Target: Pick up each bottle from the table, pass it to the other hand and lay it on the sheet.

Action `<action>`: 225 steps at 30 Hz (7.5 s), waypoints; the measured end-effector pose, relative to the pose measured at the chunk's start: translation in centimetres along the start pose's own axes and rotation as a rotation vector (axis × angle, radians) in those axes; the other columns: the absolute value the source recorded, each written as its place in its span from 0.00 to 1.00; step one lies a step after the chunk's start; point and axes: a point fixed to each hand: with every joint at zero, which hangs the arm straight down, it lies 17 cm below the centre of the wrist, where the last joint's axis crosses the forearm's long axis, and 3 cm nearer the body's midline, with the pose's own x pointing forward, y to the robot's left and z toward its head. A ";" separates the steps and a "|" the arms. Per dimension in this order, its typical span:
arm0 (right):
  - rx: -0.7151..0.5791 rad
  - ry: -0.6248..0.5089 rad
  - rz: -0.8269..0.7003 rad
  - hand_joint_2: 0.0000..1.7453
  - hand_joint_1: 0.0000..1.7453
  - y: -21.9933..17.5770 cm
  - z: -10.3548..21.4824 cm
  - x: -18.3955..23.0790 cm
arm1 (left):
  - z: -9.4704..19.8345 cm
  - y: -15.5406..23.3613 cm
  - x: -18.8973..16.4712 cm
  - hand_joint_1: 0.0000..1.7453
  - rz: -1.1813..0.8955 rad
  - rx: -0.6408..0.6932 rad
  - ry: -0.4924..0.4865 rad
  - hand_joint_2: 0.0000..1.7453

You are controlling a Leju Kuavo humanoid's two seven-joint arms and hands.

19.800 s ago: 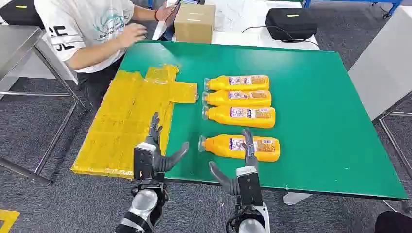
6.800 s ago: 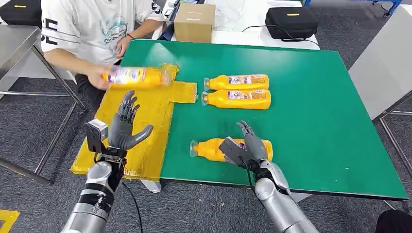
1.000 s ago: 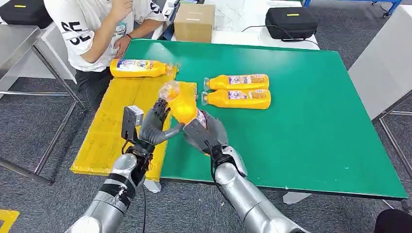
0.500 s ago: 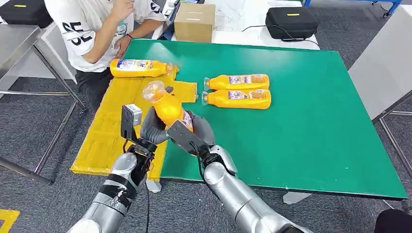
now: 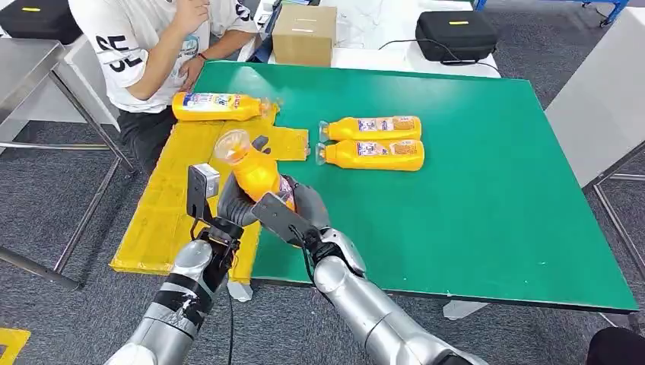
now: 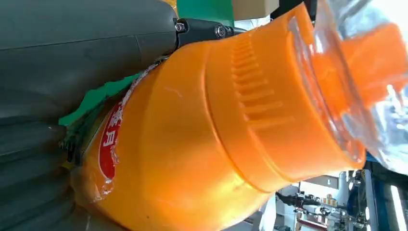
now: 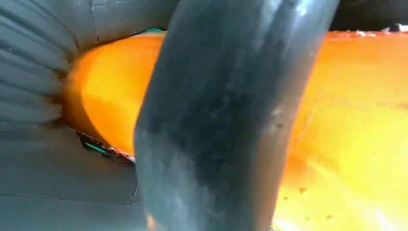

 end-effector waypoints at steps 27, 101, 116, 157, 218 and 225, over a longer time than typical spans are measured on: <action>-0.163 -0.044 -0.122 1.00 0.00 -4.9 0.5 0.0 | 0.4 7.3 0.4 1.00 -0.055 0.172 -0.020 1.00; -0.384 -0.100 -0.338 1.00 0.00 -12.0 6.6 -4.1 | 8.6 20.9 -9.3 0.00 -1.258 -0.220 0.292 1.00; -0.408 -0.102 -0.277 0.00 0.00 -13.7 5.4 -2.8 | 5.1 20.7 2.2 0.00 -0.606 0.318 -0.098 1.00; -0.453 -0.048 -0.213 1.00 0.00 -12.1 7.8 -3.5 | 1.7 5.6 -1.1 0.00 -0.148 0.290 -0.053 1.00; -0.426 0.024 -0.078 1.00 0.00 -11.8 8.8 -5.8 | 2.2 5.7 -2.4 0.00 -0.138 0.328 -0.020 1.00; -0.383 0.122 0.073 1.00 0.00 -11.7 9.9 -9.4 | 2.8 5.7 -2.9 0.00 -0.116 0.326 -0.010 1.00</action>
